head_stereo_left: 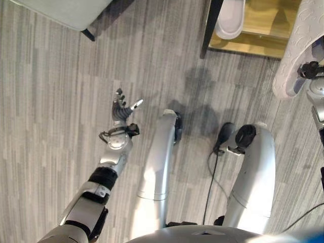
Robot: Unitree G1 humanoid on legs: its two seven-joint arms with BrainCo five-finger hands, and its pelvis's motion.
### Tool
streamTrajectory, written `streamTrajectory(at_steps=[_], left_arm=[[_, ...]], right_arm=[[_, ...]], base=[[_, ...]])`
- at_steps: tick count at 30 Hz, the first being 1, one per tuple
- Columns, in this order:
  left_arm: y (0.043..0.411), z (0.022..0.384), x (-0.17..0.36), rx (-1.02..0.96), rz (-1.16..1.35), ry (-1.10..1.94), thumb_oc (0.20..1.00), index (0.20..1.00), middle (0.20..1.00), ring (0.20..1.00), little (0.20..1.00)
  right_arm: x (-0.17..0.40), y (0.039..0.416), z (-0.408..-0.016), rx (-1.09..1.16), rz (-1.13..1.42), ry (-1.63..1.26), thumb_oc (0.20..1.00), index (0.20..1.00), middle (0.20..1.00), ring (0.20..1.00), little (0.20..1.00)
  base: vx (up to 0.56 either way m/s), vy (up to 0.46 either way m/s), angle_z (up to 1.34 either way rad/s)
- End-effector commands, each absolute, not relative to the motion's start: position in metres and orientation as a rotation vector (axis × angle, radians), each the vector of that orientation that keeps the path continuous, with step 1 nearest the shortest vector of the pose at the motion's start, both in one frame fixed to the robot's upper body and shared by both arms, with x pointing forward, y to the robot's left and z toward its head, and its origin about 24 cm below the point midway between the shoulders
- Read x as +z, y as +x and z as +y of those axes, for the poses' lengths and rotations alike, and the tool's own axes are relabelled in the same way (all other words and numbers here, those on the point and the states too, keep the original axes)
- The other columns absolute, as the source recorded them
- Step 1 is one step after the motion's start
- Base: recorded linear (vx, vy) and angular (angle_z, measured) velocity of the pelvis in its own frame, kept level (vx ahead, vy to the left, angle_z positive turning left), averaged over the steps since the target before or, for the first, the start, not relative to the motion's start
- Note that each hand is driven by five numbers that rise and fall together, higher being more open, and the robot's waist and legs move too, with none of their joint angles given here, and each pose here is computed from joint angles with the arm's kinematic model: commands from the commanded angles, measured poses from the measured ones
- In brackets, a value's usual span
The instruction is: Arrange the slippers neatly on the shoe rack.
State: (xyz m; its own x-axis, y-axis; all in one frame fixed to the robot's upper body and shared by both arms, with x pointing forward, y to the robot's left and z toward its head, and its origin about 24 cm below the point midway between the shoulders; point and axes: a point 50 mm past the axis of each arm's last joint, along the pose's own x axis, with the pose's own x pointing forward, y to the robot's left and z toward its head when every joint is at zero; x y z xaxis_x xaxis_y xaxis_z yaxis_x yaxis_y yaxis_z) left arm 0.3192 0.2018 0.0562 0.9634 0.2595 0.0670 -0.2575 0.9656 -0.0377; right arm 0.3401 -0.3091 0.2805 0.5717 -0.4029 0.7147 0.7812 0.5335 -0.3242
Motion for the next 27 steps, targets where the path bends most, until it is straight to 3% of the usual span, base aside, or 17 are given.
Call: streamTrajectory(at_steps=[1,10,11,12,13,27], left_arm=[[0.314,0.206,0.061,0.266,-0.128,-0.056,1.000,1.000,1.000,1.000,1.000],[0.307,0.203,0.086,0.134,-0.246,-0.033,1.000,1.000,1.000,1.000,1.000],[0.306,0.202,0.086,0.126,-0.248,-0.025,1.000,1.000,1.000,1.000,1.000],[0.305,0.199,0.084,0.114,-0.244,-0.014,1.000,1.000,1.000,1.000,1.000],[0.305,0.197,0.082,0.105,-0.234,-0.004,1.000,1.000,1.000,1.000,1.000],[0.299,0.200,0.072,0.084,-0.205,0.063,1.000,1.000,1.000,1.000,1.000]], right_arm=[[0.307,0.335,-0.309,-0.774,-0.708,-0.735,0.200,0.200,0.200,0.200,0.200],[0.379,0.333,-0.343,-0.886,-0.632,-0.741,0.200,0.200,0.200,0.200,0.200],[0.382,0.331,-0.346,-0.899,-0.628,-0.746,0.322,0.322,0.322,0.322,0.322],[0.388,0.329,-0.346,-0.912,-0.634,-0.739,0.796,0.796,0.796,0.796,0.796],[0.388,0.331,-0.347,-0.903,-0.616,-0.719,1.000,1.000,1.000,1.000,1.000],[0.349,0.344,-0.358,-0.852,-0.454,-0.711,1.000,1.000,1.000,1.000,1.000]], base=[[0.00,0.000,0.00],[-0.01,-0.010,0.03],[0.00,0.000,0.00],[0.00,0.000,0.00],[0.00,0.000,0.00],[0.00,-0.001,0.00]])
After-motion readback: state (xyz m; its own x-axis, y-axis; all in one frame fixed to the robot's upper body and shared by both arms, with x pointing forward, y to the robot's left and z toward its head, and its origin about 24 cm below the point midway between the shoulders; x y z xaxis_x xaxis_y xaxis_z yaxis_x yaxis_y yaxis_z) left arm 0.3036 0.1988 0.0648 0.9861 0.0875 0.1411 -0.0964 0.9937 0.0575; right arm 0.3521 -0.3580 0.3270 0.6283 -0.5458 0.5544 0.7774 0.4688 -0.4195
